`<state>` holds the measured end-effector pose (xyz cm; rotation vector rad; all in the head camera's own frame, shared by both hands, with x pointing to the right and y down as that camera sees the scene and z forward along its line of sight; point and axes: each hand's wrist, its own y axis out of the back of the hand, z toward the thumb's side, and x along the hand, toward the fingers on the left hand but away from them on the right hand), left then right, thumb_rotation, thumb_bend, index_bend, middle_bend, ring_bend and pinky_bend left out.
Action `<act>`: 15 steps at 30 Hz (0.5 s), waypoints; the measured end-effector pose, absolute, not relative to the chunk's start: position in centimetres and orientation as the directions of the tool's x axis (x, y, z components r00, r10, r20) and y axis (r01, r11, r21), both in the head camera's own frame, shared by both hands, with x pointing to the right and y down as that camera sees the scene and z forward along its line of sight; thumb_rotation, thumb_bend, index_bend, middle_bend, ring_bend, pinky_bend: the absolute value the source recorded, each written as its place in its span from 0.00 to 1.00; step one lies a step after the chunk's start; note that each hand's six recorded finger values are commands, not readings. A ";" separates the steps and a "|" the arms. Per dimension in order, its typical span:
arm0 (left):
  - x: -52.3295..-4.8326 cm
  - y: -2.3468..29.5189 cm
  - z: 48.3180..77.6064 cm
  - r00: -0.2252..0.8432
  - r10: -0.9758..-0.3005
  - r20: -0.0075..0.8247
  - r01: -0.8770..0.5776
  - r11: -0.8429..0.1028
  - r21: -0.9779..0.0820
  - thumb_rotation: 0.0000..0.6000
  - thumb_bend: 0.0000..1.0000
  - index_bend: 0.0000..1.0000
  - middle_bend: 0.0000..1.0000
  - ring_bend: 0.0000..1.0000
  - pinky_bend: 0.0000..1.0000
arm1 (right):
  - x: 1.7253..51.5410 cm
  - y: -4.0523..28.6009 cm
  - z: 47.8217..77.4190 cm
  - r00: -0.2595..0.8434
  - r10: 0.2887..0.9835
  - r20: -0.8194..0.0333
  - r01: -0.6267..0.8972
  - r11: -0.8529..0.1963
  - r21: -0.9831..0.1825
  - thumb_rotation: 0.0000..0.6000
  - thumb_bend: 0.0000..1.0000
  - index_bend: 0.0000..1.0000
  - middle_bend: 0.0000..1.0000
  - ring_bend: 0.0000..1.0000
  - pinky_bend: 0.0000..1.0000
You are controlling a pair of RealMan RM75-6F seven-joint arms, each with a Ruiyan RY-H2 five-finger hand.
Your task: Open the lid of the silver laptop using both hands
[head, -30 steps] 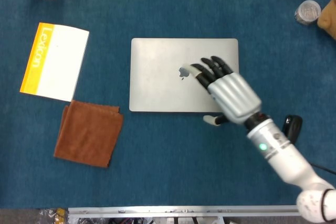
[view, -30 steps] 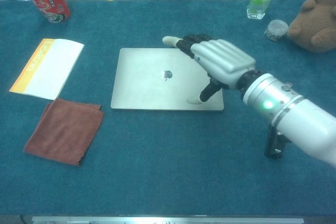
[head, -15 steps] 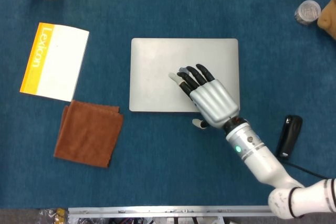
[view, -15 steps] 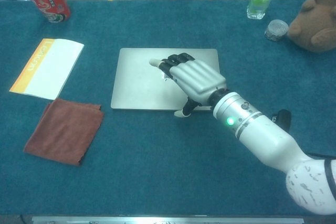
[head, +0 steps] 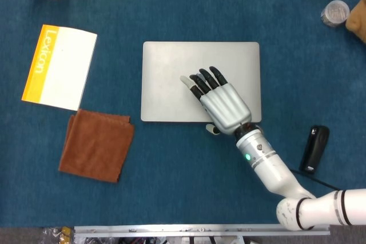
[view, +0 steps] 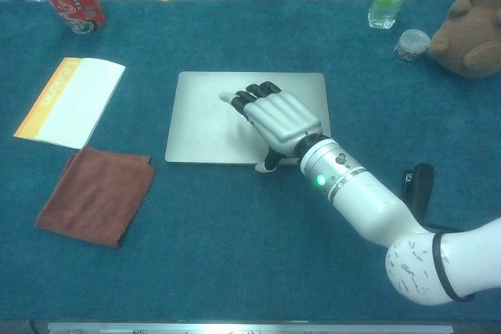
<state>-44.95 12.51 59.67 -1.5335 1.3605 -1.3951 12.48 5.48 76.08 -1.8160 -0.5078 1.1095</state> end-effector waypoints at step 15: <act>-45.2 12.4 60.0 -0.105 -0.952 0.287 -0.267 -0.251 -0.930 1.00 0.47 0.15 0.08 0.01 0.00 | 11.9 5.5 77.5 0.499 0.712 -0.493 -0.132 -0.500 -0.856 1.00 0.02 0.05 0.13 0.00 0.06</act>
